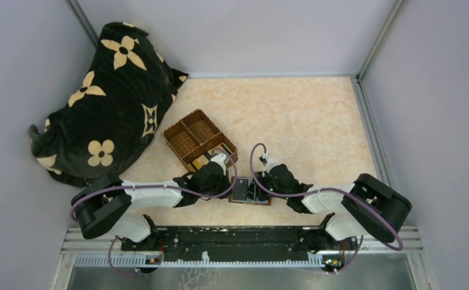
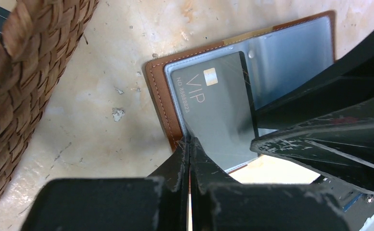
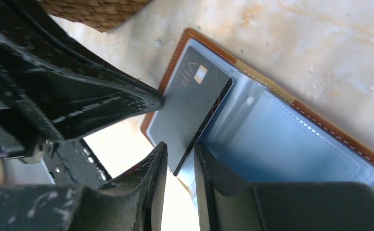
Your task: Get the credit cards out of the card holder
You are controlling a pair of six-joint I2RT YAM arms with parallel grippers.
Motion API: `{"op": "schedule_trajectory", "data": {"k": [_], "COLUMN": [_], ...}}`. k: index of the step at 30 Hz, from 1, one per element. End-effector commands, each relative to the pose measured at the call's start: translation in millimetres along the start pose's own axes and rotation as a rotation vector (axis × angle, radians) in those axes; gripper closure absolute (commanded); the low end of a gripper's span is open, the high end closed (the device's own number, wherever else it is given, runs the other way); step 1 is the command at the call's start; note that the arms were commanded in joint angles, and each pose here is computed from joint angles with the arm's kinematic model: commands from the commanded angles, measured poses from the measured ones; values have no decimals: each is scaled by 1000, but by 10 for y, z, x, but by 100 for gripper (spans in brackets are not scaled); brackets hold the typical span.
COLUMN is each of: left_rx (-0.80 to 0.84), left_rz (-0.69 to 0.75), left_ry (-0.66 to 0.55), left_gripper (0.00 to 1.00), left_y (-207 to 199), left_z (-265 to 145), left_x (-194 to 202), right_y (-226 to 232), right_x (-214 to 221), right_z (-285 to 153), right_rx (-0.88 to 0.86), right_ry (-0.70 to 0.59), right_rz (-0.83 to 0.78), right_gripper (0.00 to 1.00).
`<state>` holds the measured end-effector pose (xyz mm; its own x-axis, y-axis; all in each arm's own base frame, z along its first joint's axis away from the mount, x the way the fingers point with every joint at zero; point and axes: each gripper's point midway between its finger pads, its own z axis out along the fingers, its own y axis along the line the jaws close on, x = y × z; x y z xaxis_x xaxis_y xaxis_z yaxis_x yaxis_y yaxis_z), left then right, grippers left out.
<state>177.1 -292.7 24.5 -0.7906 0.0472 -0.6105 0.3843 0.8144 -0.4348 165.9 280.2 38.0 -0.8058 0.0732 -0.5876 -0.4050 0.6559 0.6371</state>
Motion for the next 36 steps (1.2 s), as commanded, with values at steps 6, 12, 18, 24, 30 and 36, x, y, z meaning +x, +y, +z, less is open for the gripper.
{"op": "schedule_trajectory", "data": {"k": [6, 12, 18, 24, 30, 36], "left_rx": [16, 9, 23, 51, 86, 95], "left_rz": [-7, -6, -10, -22, -42, -47], "left_ry": [32, 32, 40, 43, 46, 57], "left_gripper": [100, 100, 100, 100, 100, 100], "left_y": [-9, 25, -5, -46, -102, -122], "left_z": [2, -10, 8, -28, -64, -65], "left_x": [89, 113, 126, 142, 172, 211], "right_y": [490, 618, 597, 515, 504, 501], "right_x": [-234, -317, -410, -472, -551, -624], "right_z": [154, 70, -1, 45, 98, 160], "right_rx": [-221, -277, -273, -243, -249, -246], "right_ry": [-46, -78, -115, -122, -136, -134], "right_rz": [16, 35, 53, 61, 69, 73], "right_gripper": [73, 73, 74, 74, 74, 74]}}
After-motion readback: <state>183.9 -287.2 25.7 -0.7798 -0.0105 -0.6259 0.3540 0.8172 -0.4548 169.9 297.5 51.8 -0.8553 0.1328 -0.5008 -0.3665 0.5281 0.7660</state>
